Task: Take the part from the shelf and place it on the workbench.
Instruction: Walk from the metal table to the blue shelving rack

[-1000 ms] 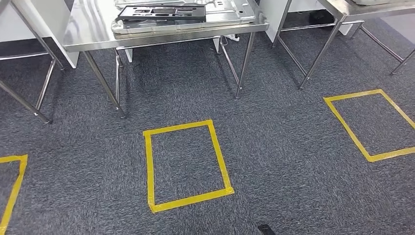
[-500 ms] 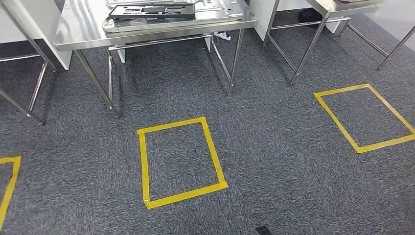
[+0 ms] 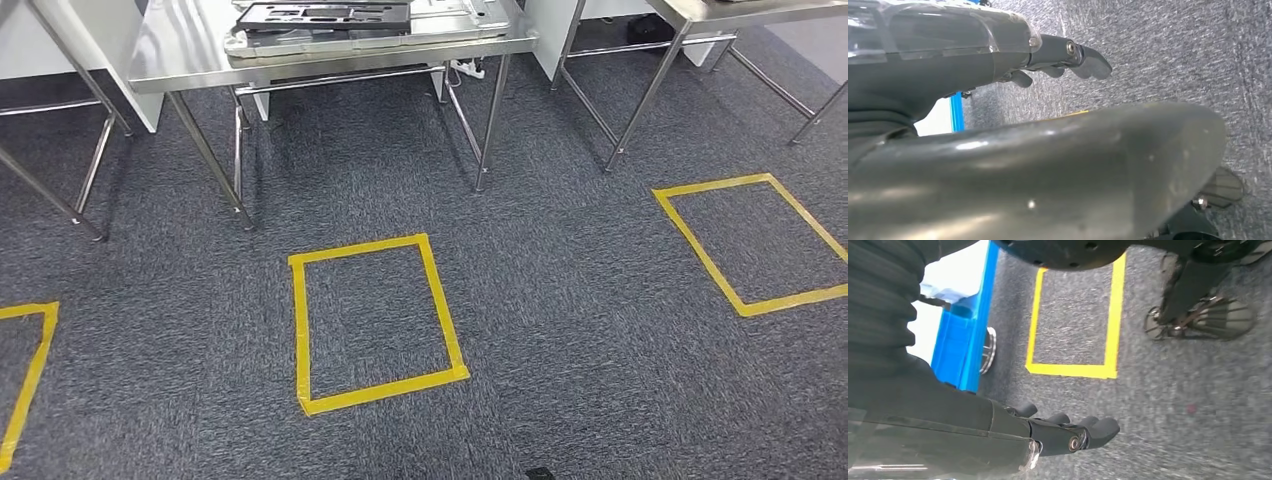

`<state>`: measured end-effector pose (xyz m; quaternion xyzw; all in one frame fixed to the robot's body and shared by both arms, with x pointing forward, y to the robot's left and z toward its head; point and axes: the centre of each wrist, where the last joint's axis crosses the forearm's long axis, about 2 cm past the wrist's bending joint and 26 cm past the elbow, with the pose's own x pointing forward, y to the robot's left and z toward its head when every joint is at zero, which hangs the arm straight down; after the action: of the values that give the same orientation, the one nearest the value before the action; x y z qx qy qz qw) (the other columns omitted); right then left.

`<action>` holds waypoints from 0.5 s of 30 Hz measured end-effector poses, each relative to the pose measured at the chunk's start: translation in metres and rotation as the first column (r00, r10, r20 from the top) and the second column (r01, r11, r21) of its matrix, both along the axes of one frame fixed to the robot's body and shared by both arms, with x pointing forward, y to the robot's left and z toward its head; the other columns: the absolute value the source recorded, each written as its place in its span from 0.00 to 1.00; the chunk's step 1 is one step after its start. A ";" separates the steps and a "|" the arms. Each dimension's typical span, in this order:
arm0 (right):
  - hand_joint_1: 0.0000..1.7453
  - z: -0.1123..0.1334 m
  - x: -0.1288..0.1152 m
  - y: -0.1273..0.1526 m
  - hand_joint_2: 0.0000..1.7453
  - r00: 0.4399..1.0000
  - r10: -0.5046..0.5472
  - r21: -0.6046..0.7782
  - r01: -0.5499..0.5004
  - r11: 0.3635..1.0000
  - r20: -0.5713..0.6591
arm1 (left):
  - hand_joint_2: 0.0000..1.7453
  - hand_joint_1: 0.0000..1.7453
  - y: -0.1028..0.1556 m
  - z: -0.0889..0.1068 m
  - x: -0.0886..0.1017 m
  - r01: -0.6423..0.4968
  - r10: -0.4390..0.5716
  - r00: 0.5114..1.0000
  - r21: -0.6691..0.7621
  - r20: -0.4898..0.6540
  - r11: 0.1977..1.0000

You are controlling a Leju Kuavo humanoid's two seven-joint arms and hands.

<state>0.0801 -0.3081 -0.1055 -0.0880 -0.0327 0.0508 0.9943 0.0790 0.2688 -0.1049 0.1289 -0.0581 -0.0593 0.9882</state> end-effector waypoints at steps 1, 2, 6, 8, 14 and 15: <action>0.00 0.000 -0.001 0.000 1.00 1.000 0.000 0.000 0.000 1.000 -0.001 | 0.00 0.00 0.000 0.000 0.000 0.000 0.000 1.000 0.000 0.000 1.000; 0.00 0.000 -0.001 0.000 1.00 1.000 0.000 0.000 0.000 1.000 -0.003 | 0.00 0.00 0.000 0.000 0.000 0.000 0.000 1.000 0.000 0.000 1.000; 0.00 0.000 -0.002 -0.001 1.00 1.000 0.000 -0.002 0.000 1.000 -0.004 | 0.00 0.00 0.000 0.000 0.000 0.000 0.000 1.000 0.000 0.000 1.000; 0.00 0.000 -0.002 -0.001 1.00 1.000 -0.001 -0.002 0.001 1.000 -0.005 | 0.00 0.00 -0.001 0.000 0.000 0.000 0.000 1.000 -0.001 0.000 1.000; 0.00 0.000 -0.002 -0.001 1.00 1.000 -0.006 -0.002 0.006 1.000 -0.005 | 0.00 0.00 -0.001 0.000 0.000 0.000 0.000 1.000 -0.001 0.000 1.000; 0.00 0.000 -0.002 -0.001 1.00 1.000 -0.007 -0.002 0.007 1.000 -0.005 | 0.00 0.00 -0.001 0.000 0.000 0.000 0.000 1.000 -0.001 0.000 1.000</action>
<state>0.0783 -0.3091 -0.1059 -0.0888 -0.0299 0.0477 0.9945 0.0787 0.2682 -0.1049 0.1284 -0.0579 -0.0594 0.9882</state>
